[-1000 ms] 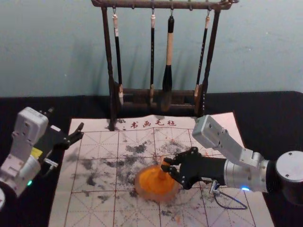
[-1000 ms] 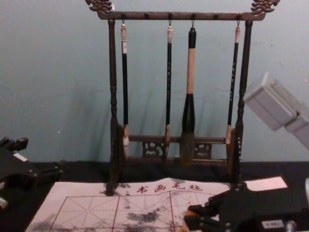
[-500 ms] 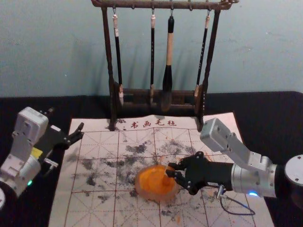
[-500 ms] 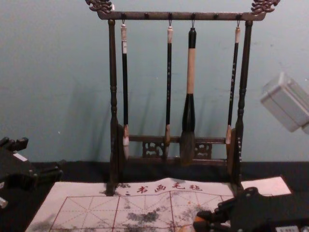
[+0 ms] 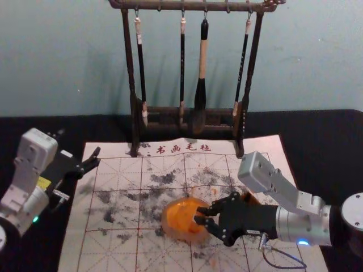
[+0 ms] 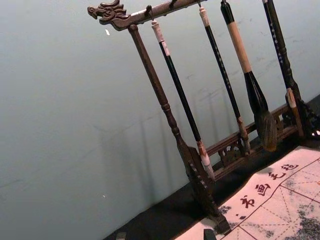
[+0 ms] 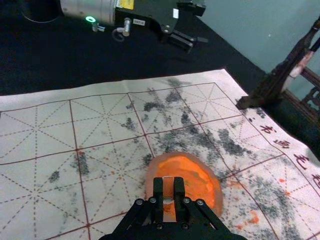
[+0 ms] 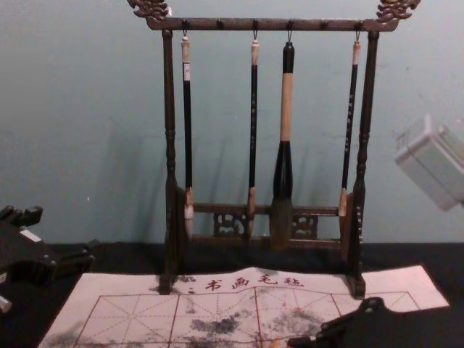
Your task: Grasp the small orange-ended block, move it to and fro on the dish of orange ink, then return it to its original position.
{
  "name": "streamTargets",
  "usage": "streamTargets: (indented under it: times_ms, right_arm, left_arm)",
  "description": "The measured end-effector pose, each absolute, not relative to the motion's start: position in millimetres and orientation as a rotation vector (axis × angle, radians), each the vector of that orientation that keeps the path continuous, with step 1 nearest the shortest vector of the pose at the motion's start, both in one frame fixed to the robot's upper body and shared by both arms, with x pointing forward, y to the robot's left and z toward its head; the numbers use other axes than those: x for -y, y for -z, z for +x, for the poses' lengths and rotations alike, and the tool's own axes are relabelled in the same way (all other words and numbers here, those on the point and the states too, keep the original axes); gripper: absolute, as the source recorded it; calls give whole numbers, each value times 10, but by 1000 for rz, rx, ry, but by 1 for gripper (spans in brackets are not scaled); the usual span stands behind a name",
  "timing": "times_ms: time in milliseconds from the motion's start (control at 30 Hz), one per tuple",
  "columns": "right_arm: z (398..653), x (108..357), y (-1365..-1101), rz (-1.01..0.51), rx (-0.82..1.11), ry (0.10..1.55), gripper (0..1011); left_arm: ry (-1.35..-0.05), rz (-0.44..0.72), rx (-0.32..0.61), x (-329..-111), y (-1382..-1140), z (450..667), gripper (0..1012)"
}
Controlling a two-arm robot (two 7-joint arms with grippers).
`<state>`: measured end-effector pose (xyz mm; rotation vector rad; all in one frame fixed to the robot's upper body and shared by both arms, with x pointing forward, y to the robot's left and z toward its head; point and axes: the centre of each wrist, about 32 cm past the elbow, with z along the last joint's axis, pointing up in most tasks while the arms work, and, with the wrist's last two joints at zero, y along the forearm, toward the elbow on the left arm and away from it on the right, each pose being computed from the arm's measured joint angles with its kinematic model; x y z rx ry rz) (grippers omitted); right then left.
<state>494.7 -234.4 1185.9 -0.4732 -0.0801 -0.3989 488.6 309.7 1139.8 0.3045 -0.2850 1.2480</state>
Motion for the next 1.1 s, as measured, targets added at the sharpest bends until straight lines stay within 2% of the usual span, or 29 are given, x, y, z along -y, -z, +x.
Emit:
streamTargets:
  times_ms: [667,1100]
  right_arm:
    - [5087,2162,-11867,-489,113,383,92]
    - [5174,2172,-11878,-501,117,418,92]
  left_arm:
    - [-1248,304,285,-3097,-11398,4886,1001]
    - [-1248,305,285,-3097,-11398,4886,1001]
